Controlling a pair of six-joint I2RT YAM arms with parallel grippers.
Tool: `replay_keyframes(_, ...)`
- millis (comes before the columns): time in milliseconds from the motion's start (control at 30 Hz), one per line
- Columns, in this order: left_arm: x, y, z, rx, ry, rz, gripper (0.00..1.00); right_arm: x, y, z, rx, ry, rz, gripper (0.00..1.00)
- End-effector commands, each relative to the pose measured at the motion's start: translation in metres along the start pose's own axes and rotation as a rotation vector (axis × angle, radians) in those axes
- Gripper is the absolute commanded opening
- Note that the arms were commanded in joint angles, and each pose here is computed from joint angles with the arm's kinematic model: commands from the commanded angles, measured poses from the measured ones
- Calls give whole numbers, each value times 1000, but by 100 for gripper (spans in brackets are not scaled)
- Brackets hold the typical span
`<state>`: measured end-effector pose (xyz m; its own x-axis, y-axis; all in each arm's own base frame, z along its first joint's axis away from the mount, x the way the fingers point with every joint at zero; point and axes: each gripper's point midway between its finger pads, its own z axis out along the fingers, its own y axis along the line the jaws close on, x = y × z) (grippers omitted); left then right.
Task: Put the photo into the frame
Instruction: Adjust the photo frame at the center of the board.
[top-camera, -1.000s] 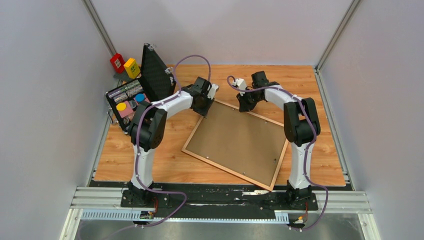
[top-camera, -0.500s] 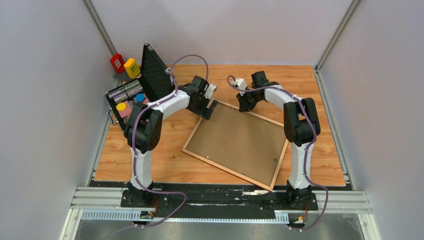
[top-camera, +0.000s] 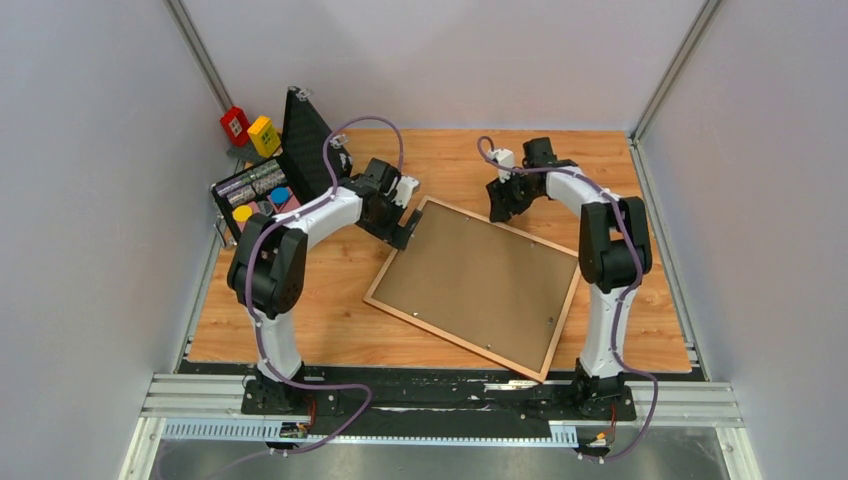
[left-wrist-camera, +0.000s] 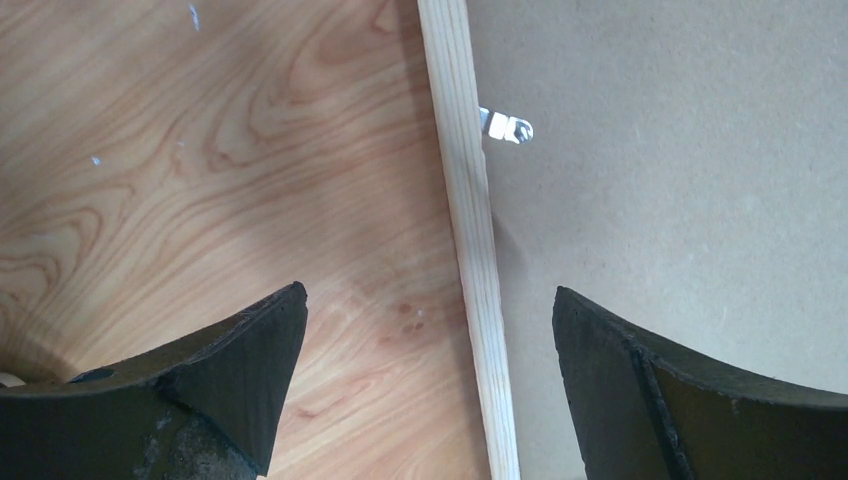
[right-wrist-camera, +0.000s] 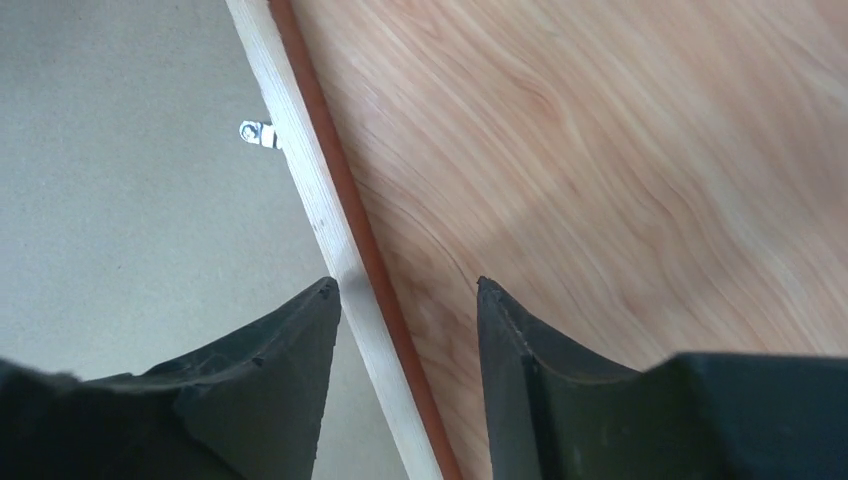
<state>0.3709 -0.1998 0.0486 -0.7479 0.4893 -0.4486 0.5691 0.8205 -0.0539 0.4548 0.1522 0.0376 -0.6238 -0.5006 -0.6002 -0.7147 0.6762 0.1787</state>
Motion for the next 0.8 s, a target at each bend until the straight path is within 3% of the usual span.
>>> replay_keyframes(0, -14, -4, -25, 19, -86, 53, 100, -35, -3, -63, 75, -131, 35, 53)
replay_keyframes(300, -11, -13, -31, 62, -86, 60, 100, 27, 0, -125, 246, -88, 101, 56)
replay_keyframes(533, -9, -12, -32, 60, -81, 62, 100, 98, 0, -169, 396, -35, 282, 55)
replay_keyframes(767, -7, -16, -27, 81, -72, 55, 100, 144, 6, -179, 421, 13, 435, 53)
